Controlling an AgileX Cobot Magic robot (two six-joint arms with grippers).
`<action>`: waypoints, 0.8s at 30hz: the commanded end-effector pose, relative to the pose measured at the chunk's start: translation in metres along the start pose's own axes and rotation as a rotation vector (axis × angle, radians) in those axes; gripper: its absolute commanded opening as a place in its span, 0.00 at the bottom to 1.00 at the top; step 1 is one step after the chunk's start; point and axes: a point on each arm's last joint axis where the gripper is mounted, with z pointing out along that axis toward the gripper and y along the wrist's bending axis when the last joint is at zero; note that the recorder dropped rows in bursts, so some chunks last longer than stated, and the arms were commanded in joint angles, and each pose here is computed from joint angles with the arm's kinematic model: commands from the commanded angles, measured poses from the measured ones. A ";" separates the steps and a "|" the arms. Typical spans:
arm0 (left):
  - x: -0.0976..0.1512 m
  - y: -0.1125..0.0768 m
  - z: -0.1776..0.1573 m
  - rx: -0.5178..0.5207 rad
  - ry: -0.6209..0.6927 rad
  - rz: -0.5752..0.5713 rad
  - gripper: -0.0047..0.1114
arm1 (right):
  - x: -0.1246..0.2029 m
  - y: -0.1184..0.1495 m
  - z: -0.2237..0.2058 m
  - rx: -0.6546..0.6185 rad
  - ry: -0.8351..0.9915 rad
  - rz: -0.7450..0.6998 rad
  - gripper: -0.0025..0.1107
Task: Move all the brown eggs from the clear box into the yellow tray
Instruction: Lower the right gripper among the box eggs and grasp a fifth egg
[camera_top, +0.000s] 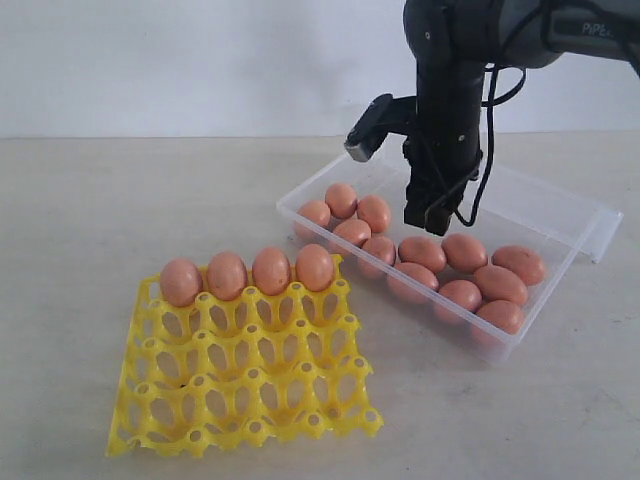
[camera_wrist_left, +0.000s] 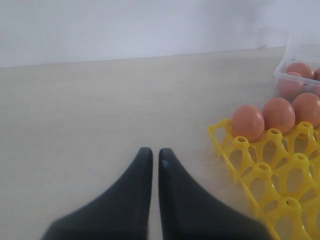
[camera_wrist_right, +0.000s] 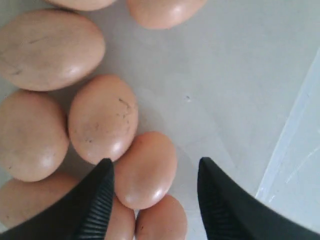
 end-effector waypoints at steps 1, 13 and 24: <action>0.001 0.000 0.000 0.003 -0.003 0.004 0.08 | 0.009 -0.010 0.002 0.020 -0.006 0.207 0.42; 0.001 0.000 0.000 0.003 -0.003 0.004 0.08 | 0.023 -0.008 0.023 -0.048 0.011 0.221 0.42; 0.001 0.000 0.000 0.003 -0.003 0.004 0.08 | 0.020 -0.008 0.023 -0.051 -0.022 0.231 0.42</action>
